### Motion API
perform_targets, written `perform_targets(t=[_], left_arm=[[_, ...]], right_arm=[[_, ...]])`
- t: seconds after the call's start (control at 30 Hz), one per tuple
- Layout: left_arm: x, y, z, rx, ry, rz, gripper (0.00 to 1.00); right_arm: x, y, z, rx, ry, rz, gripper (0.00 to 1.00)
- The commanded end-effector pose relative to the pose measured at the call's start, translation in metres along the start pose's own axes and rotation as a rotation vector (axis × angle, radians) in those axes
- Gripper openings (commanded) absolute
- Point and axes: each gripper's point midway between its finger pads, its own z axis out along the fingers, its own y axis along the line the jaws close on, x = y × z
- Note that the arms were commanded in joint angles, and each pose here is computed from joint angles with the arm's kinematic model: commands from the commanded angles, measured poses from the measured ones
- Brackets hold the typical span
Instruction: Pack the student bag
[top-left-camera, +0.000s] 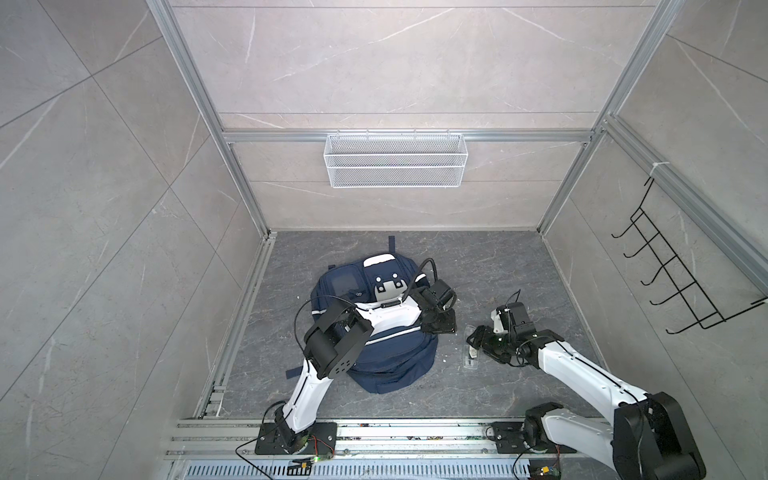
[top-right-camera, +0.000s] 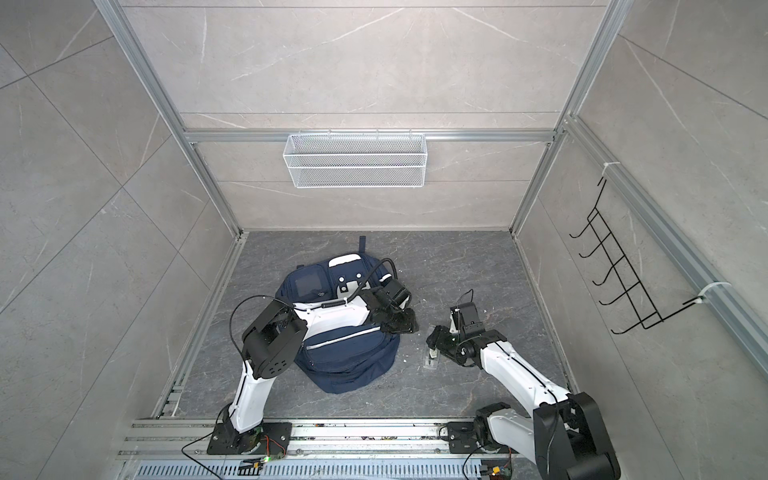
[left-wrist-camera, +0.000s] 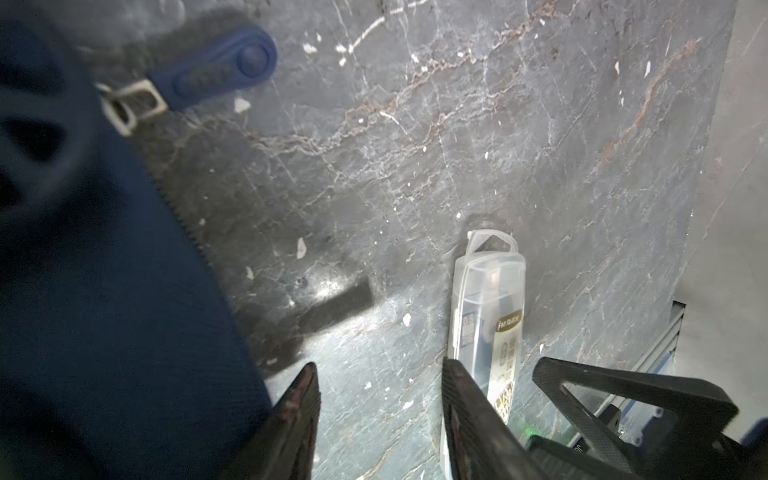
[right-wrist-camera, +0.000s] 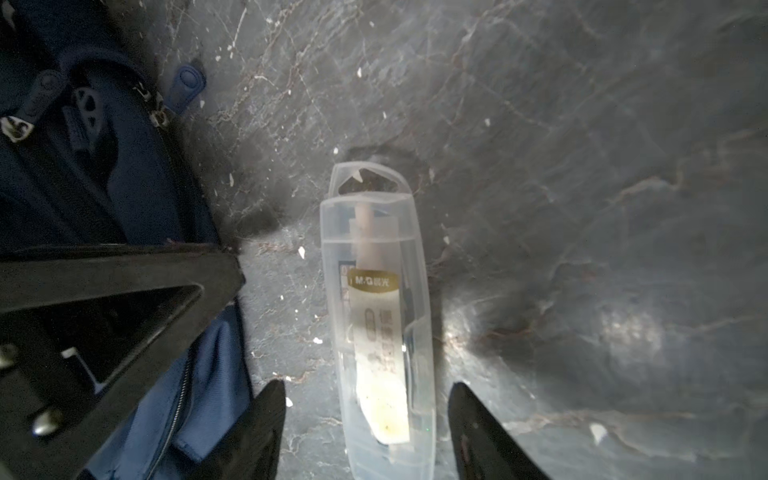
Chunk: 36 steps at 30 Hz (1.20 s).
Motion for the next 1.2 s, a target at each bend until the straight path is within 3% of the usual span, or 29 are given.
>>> perform_targets(t=[0.0,0.27,0.53,1.17], left_arm=[[0.018,-0.016,-0.009,0.052,0.051,0.003,0.48],[0.028,-0.025,-0.006,0.098,0.060,-0.005,0.44],[0.039,-0.040,-0.008,0.164,0.073,0.007,0.44],[0.048,-0.039,-0.001,0.210,0.088,-0.025,0.41]], right_arm=[[0.005,0.002,0.006,-0.049,0.030,0.021,0.61],[0.007,-0.011,0.006,-0.021,0.031,0.057,0.58],[0.016,-0.023,0.014,-0.012,0.053,0.098,0.65],[0.019,-0.024,0.019,-0.031,0.059,0.108,0.62]])
